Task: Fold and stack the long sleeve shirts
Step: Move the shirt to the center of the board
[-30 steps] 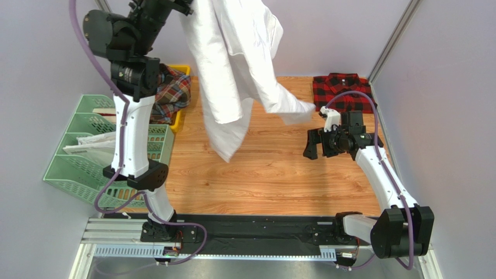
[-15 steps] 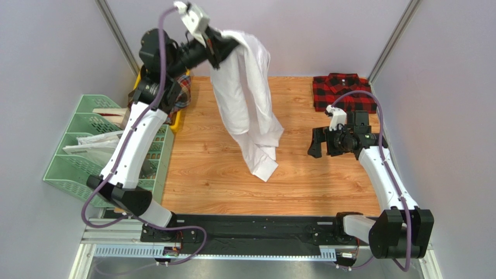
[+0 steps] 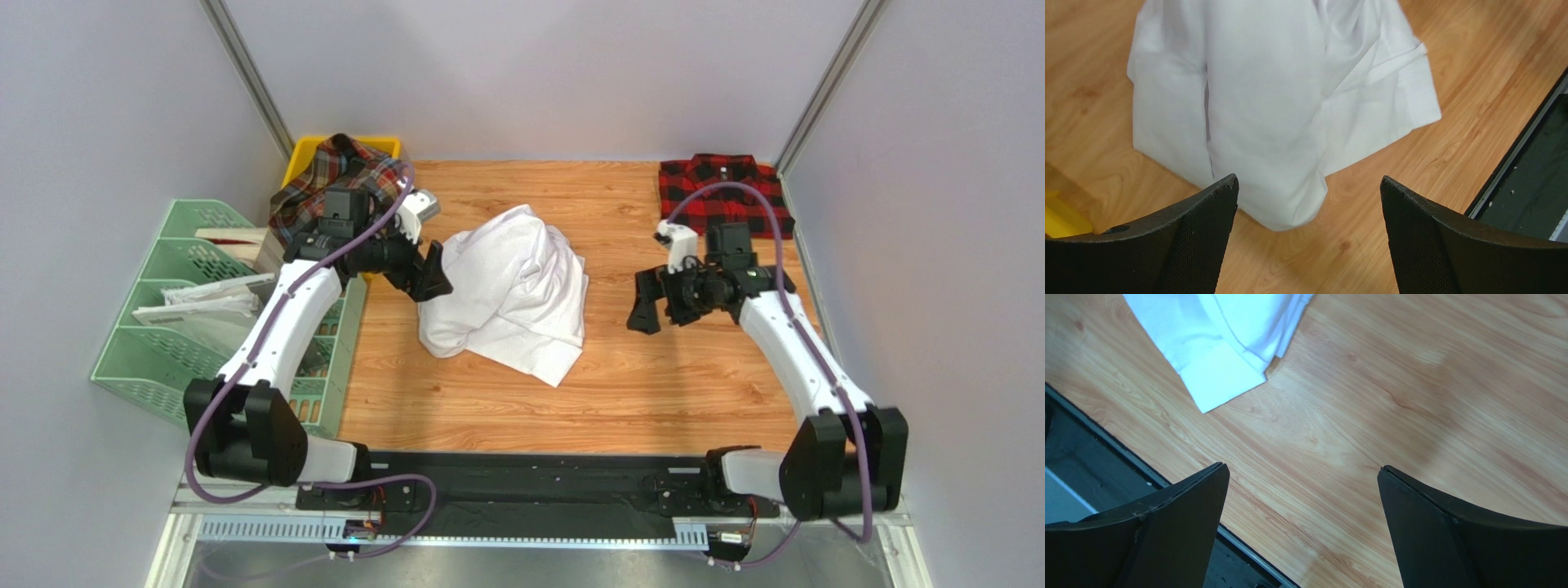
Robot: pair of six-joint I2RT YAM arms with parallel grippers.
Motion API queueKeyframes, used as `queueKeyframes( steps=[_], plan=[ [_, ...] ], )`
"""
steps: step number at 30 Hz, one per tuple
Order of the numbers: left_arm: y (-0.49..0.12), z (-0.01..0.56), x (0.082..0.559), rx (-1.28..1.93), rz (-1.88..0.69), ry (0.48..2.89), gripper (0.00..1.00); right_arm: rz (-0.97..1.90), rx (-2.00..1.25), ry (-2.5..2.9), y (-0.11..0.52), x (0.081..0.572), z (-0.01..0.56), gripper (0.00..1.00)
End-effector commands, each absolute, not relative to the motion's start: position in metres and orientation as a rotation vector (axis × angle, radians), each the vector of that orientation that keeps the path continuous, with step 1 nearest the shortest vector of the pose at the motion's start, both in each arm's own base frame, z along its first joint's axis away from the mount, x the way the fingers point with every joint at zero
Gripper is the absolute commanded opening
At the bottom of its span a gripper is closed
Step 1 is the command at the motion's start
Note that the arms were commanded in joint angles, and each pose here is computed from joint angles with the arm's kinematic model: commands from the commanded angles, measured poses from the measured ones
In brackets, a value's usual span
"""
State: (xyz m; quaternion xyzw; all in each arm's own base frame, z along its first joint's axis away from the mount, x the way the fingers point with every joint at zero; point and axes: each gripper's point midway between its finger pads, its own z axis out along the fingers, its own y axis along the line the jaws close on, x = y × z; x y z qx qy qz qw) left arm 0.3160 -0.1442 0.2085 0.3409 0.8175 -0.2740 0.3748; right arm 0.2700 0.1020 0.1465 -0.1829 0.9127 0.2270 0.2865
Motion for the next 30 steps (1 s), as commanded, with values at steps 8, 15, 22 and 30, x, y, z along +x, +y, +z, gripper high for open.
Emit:
queueKeyframes(
  steps=[8, 15, 22, 30],
  plan=[
    [-0.106, 0.096, 0.333, 0.748, -0.554, 2.501, 0.90, 0.730, -0.736, 2.467, 0.202, 0.335, 0.116, 1.00],
    [-0.098, 0.053, 0.325, 0.712, -0.538, 2.652, 0.82, 0.771, -0.774, 2.549, 0.250, 0.355, 0.071, 0.91],
    [-0.109, 0.107, 0.328, 0.787, -0.658, 2.530, 0.00, 0.716, -0.733, 2.466, 0.229, 0.373, 0.123, 0.00],
    [-0.116, 0.246, 0.306, 0.943, -0.585, 2.157, 0.00, 0.467, -0.659, 2.175, 0.148, 0.368, 0.256, 0.00]
  ],
)
